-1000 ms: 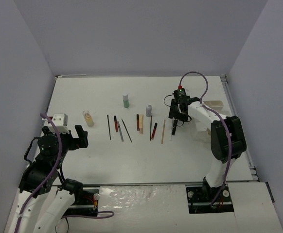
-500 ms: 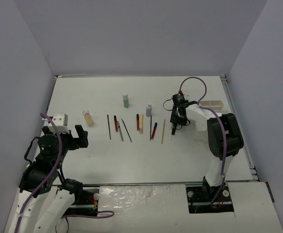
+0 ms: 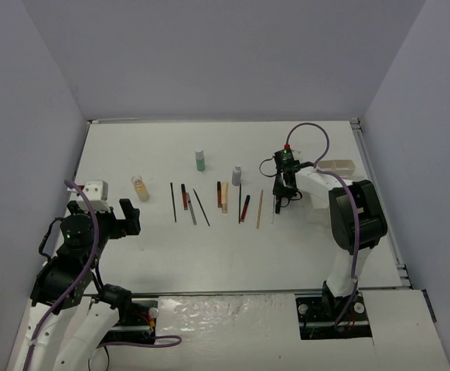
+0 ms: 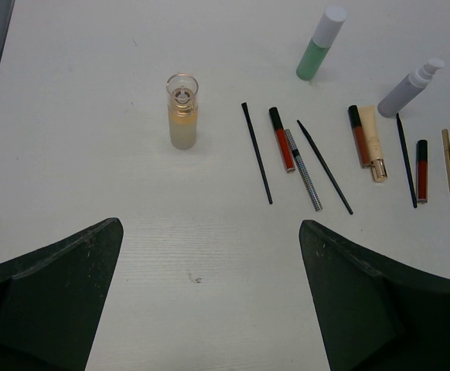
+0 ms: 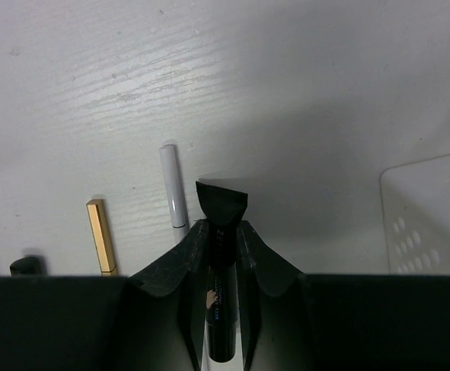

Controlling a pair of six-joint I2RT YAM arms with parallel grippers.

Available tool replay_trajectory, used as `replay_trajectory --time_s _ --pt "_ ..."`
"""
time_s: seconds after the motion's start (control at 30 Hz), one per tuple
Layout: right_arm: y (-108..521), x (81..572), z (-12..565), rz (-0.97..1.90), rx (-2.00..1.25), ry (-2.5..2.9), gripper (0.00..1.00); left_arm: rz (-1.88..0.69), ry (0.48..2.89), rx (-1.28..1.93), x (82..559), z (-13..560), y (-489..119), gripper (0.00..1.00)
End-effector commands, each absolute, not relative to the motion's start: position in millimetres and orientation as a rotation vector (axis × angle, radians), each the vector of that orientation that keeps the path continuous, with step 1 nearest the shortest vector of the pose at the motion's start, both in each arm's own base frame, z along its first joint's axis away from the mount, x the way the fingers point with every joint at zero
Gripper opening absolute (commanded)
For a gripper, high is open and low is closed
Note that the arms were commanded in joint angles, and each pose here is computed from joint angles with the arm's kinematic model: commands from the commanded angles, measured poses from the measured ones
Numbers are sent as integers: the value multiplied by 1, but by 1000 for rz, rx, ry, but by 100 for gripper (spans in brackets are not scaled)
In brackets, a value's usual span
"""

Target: Organize the makeup

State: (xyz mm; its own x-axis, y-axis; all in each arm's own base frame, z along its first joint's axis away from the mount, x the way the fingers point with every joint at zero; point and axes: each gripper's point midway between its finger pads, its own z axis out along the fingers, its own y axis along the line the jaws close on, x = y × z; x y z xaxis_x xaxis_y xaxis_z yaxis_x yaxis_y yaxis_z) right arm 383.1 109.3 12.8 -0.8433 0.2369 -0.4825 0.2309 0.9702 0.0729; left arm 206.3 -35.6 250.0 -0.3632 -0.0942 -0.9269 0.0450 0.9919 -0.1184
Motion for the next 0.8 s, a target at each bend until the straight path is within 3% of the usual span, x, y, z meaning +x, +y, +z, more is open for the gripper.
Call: replay_trajectory --time_s 0.0,0.2,0.4,0.77 --pt "114 399 70 82 311 2462 1 -157 1879 -44 217 267 -38 97" --pt "95 412 193 72 326 2125 0 -149 1881 -49 218 267 -37 97" --pt "25 409 286 -167 455 1766 0 -141 1878 -58 217 268 -35 97" --pt "-82 409 336 -444 585 1425 5 -126 1849 -84 214 273 -29 97"
